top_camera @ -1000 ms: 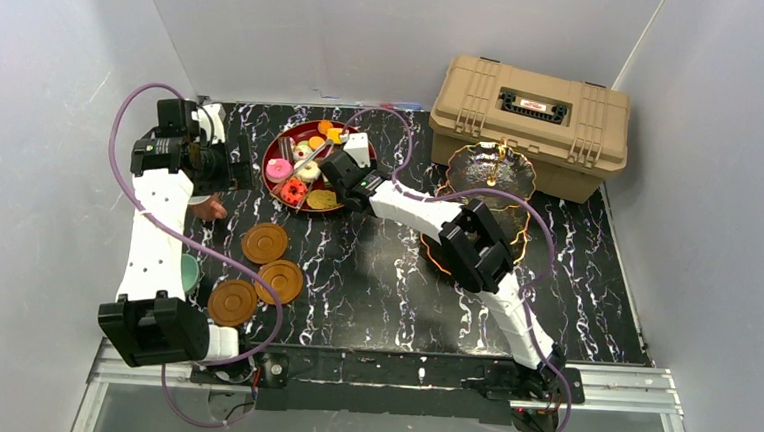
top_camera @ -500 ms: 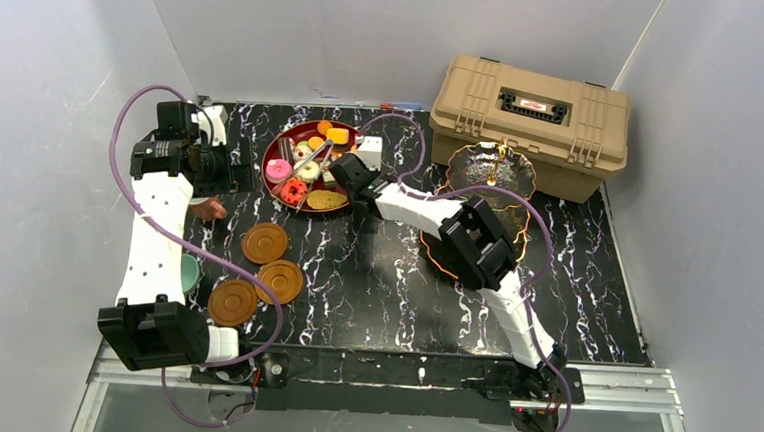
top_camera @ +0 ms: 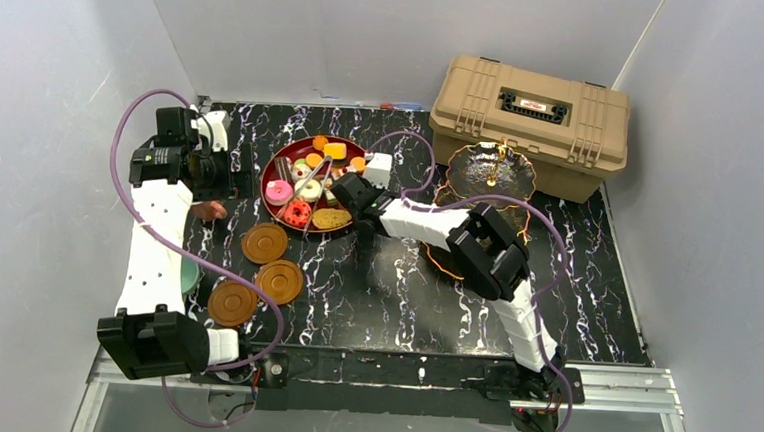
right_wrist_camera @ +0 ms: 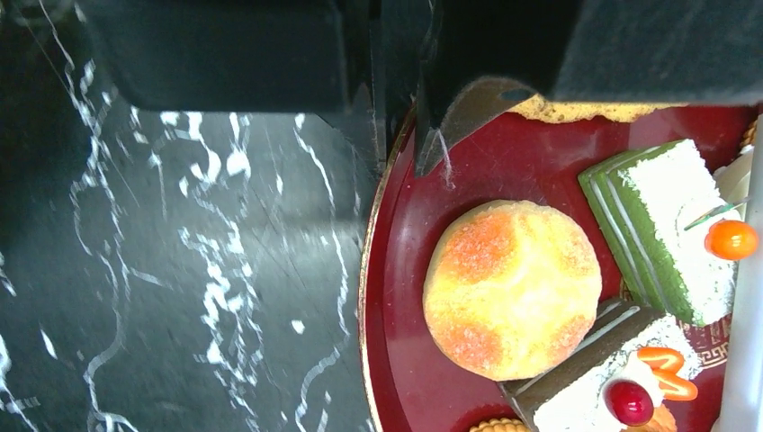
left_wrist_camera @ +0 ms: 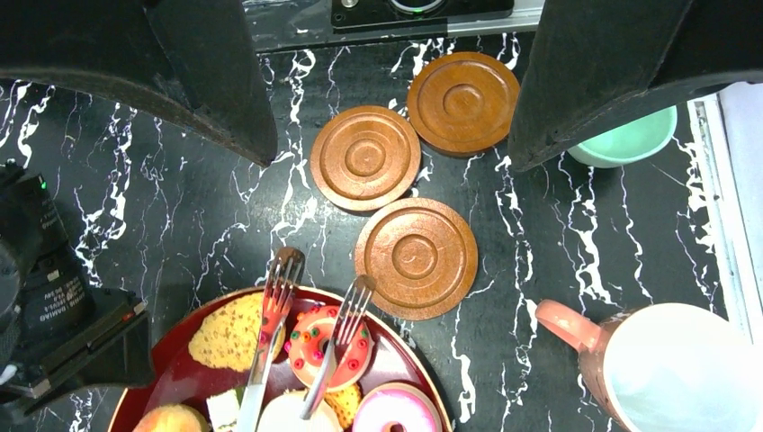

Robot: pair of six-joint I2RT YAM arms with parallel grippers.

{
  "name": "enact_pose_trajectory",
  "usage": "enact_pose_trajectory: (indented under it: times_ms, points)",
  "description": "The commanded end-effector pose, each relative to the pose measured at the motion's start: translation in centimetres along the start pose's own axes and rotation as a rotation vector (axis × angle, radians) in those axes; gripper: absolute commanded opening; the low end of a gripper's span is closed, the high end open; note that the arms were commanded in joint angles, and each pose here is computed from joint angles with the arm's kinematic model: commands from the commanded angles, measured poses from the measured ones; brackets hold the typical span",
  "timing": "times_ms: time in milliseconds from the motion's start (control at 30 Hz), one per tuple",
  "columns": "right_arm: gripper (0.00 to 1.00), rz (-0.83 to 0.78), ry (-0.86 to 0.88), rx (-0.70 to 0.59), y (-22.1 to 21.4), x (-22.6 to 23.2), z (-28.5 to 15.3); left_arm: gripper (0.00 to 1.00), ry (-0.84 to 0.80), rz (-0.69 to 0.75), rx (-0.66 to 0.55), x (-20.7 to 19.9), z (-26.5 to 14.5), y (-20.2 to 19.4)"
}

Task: Serve the afternoon tea
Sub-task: Move the tray at the center of the board.

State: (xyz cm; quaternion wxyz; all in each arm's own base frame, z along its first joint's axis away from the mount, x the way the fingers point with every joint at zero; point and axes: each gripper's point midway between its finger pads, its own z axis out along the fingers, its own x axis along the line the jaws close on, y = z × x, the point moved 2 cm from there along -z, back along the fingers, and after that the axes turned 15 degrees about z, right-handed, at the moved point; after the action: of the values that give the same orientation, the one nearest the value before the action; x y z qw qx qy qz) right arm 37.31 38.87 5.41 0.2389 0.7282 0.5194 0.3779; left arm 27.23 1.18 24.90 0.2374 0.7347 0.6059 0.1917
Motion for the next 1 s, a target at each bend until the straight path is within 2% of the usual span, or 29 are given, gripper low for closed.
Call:
enact_pose_trajectory:
  times_ms: [0,233,367,467,767,967]
  points:
    - [0.08,-0.083,-0.113,0.02,-2.0,-3.8,-3.8,0.99,-0.02,0.023,0.007,-0.5,-0.6,-1.1]
    - [0.07,-0.105,-0.158,0.022,-3.0,-7.1,-7.6,0.99,-0.036,0.043,0.051,-0.6,0.4,-2.5]
    - [0.07,-0.117,-0.137,0.043,-4.3,-7.5,-9.7,0.99,-0.054,0.056,0.067,-0.7,0.8,-3.1]
    - [0.12,-0.106,-0.129,0.051,-5.2,-7.3,-11.2,0.99,-0.096,0.07,0.067,-1.4,1.1,-3.5]
    - [0.14,-0.034,-0.09,0.119,-6.7,-6.6,-14.8,0.9,-0.229,0.138,0.115,-3.7,2.5,-6.1]
    - [0.33,-0.053,-0.055,0.087,-5.4,-5.7,-17.6,0.88,-0.288,0.288,0.157,-5.9,3.5,-7.5]
